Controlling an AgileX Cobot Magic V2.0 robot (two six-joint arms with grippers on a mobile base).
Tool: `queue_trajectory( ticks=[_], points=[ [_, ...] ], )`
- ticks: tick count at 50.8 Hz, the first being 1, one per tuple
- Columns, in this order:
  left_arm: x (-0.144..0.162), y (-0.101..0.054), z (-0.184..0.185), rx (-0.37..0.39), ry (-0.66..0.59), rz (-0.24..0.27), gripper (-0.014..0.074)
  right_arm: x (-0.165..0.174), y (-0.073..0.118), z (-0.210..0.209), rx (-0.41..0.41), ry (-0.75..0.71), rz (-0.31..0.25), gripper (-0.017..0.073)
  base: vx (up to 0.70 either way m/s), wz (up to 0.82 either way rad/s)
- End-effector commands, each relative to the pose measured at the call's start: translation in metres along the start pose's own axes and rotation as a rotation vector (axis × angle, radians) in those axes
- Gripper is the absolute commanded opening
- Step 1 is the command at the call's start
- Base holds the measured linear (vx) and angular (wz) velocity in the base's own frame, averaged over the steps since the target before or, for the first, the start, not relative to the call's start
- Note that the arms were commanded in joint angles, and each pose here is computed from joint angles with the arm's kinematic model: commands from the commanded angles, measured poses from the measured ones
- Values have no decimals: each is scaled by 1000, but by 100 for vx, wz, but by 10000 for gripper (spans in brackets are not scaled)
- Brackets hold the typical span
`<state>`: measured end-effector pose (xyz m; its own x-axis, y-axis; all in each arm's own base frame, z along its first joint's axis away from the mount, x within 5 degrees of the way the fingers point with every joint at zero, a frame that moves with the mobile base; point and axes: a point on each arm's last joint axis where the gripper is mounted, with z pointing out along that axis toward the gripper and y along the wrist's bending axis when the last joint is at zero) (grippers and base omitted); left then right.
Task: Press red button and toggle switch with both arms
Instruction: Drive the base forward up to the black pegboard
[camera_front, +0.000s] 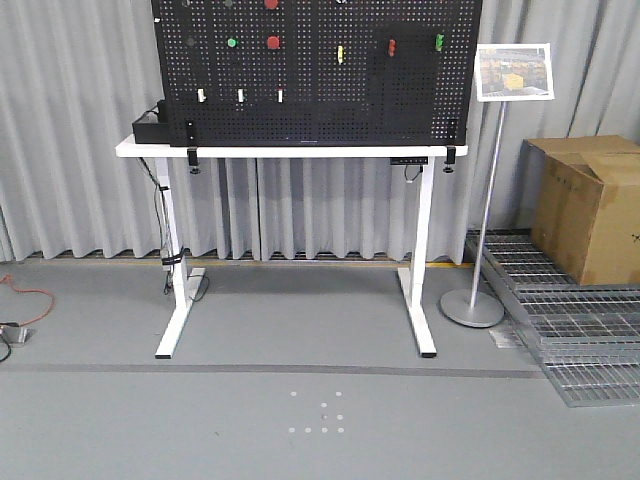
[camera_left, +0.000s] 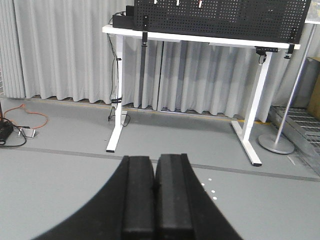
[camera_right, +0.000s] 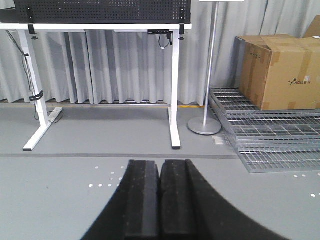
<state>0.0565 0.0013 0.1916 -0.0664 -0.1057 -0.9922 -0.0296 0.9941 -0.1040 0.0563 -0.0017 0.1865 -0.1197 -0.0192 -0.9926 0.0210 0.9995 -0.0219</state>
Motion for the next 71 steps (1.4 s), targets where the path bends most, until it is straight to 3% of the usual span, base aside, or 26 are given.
queue_trajectory(
  ticks=[1, 41, 71],
  points=[
    [3, 0, 1, 7, -65, -8, 2, -5, 0, -1, 0, -87, -10, 0, 0, -2],
    [3, 0, 1, 7, -65, -8, 2, -5, 0, -1, 0, -88, -10, 0, 3, -1],
    [3, 0, 1, 7, -65, -8, 2, -5, 0, -1, 0, -88, -10, 0, 23, -5]
  ],
)
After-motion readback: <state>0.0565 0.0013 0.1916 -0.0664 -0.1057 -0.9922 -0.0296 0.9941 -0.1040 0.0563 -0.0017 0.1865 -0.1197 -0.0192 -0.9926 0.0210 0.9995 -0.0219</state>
